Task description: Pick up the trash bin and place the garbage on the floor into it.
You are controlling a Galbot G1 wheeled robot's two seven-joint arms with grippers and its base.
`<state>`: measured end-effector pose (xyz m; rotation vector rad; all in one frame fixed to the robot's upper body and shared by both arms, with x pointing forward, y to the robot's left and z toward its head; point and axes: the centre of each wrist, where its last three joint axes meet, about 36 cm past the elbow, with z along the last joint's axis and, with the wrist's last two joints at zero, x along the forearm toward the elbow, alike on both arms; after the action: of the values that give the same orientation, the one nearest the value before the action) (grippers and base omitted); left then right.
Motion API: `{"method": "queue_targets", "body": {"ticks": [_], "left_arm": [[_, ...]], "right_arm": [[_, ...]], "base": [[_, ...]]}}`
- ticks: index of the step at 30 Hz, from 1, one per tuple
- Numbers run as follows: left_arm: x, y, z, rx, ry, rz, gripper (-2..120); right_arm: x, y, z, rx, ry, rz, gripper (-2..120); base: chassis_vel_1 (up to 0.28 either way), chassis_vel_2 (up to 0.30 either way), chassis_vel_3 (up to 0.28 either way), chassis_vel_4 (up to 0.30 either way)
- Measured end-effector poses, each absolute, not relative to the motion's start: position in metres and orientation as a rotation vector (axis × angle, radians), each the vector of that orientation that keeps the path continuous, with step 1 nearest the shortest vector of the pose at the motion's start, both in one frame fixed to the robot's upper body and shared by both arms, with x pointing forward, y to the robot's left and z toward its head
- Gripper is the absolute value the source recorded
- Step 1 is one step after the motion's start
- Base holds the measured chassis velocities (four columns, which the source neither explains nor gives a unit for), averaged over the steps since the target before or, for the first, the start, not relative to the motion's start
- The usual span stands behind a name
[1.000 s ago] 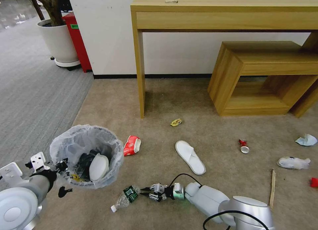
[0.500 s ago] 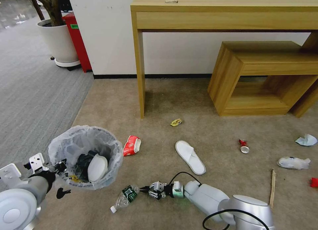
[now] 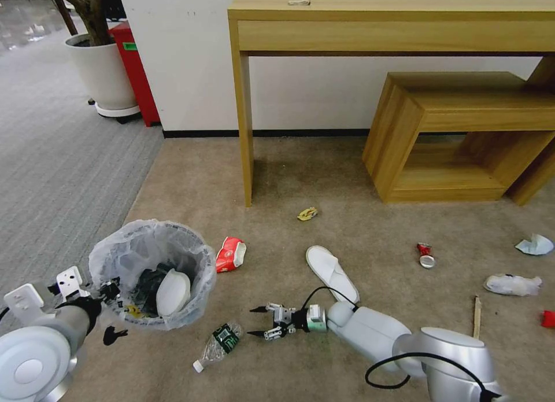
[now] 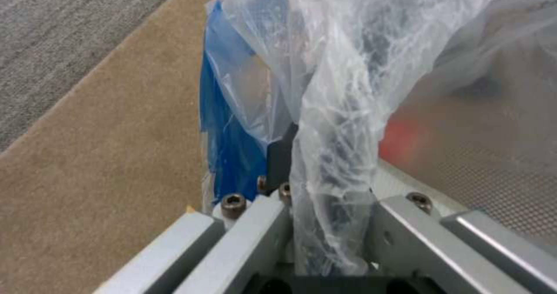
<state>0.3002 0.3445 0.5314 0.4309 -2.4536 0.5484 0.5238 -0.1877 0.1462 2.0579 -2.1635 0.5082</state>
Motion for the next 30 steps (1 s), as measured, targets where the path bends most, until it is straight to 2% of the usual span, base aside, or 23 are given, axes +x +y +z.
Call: {"method": "queue_targets", "body": {"ticks": [6,30], "left_arm": [[0.303,0.342,0.532,0.421,-2.458,0.558,0],[0.302,0.339,0.53,0.416,-2.455,0.551,0]], "right_arm": [[0.551,-0.185,0.163,2.07,-2.136,0.622,99],[0.563,-0.155,0.171,2.069,-2.173,0.662,100]], "base": [[0.0,0.0,0.0,0.0],[0.0,0.0,0.0,0.0]]}}
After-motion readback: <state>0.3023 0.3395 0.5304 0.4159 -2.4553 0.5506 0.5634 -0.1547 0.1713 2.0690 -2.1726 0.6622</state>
